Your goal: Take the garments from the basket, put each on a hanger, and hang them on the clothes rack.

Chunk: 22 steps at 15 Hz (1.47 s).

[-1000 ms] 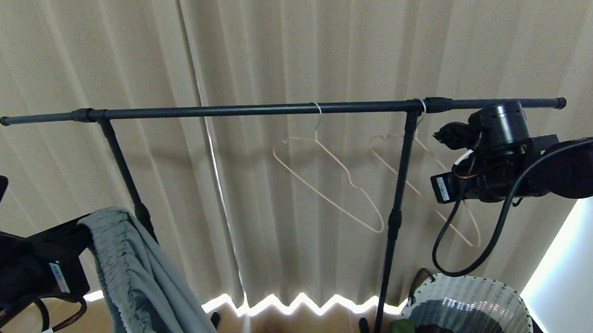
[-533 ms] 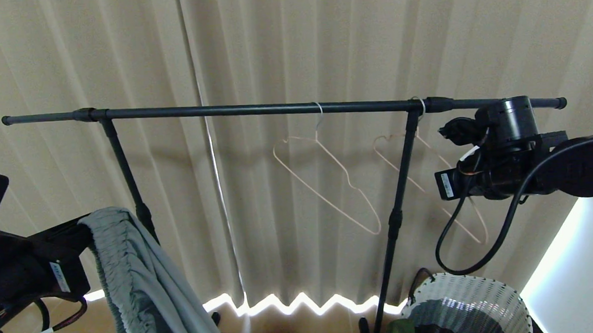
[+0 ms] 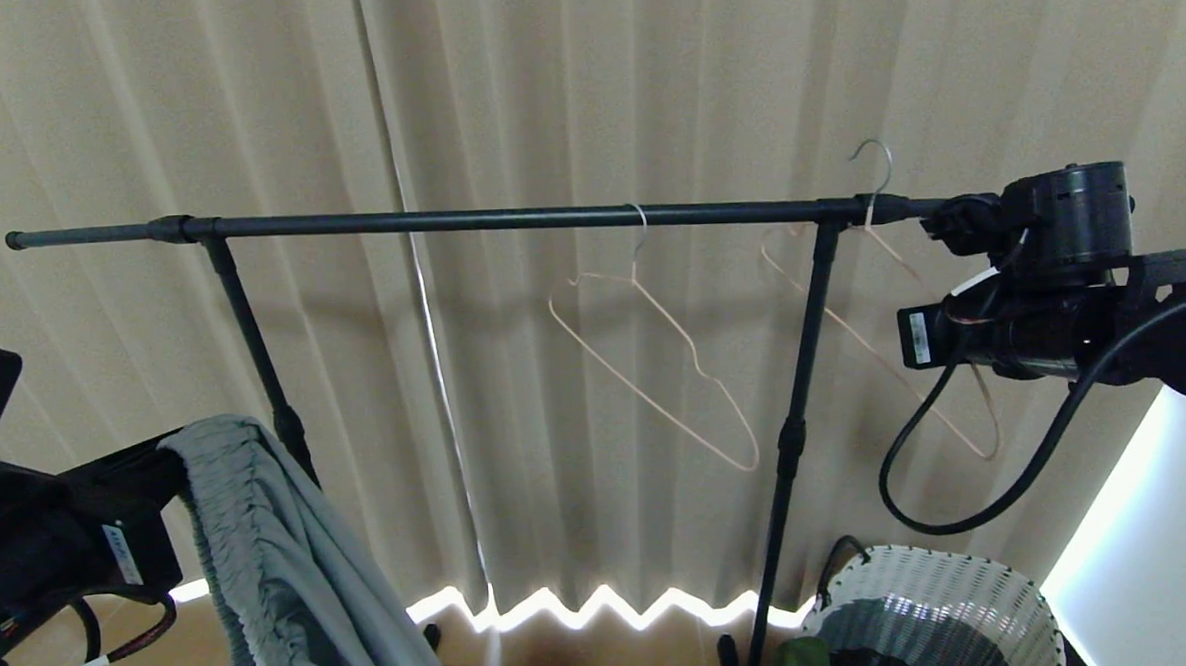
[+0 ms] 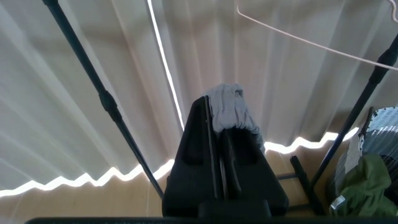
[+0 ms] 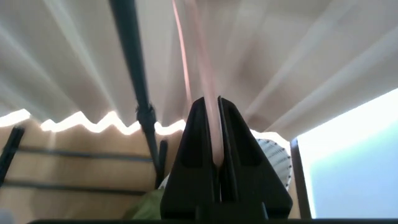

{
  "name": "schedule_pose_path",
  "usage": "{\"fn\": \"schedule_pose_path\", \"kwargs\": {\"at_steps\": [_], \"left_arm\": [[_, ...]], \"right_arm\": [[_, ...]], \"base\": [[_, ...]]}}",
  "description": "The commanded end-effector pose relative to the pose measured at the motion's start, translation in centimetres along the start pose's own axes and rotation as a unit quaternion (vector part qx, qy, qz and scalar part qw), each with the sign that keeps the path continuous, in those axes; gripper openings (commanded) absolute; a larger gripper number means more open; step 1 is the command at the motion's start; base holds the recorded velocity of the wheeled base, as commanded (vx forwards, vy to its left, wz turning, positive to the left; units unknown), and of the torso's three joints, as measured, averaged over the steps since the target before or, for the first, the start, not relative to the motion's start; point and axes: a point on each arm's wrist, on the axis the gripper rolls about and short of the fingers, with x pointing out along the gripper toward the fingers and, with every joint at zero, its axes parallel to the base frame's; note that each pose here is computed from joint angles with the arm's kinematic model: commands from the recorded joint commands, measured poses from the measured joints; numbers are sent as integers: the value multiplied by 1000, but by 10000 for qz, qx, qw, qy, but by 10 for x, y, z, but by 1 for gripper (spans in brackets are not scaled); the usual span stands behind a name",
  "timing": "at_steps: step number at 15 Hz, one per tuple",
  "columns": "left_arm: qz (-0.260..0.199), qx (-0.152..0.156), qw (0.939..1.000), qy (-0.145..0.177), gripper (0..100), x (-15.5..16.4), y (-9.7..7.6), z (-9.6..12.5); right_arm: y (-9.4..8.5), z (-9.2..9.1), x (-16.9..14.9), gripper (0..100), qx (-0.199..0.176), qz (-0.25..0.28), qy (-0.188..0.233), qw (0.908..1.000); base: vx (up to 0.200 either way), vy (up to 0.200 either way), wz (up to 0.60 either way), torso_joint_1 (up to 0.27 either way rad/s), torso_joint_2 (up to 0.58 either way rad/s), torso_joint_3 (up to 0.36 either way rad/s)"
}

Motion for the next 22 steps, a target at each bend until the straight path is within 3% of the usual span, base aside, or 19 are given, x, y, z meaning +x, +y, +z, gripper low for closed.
{"fn": "schedule_pose_path", "kwargs": {"at_steps": [1, 5, 7, 13, 22], "left_arm": [[2, 0, 10000, 4, 0, 0, 0, 0], [1, 1, 10000, 12, 0, 1, 0, 0], [0, 18, 10000, 27, 0, 0, 0, -2], [4, 121, 9999, 50, 0, 0, 0, -3], [19, 196, 9998, 53, 0, 0, 0, -3]], "right_arm": [[-4, -5, -10, 0, 11, -38, -45, 10000], [-16, -18, -43, 0, 30, -43, -88, 9999], [-22, -33, -57, 0, -10, -55, 14, 10000], [-30, -43, -78, 0, 3, -51, -65, 10000], [-29, -49, -76, 0, -31, -42, 43, 10000]], "base": [[0, 0, 0, 0, 0, 0], [0, 0, 0, 0, 0, 0], [0, 0, 0, 0, 0, 0], [0, 0, 0, 0, 0, 0], [-200, 0, 0, 1, 4, 1]]}}
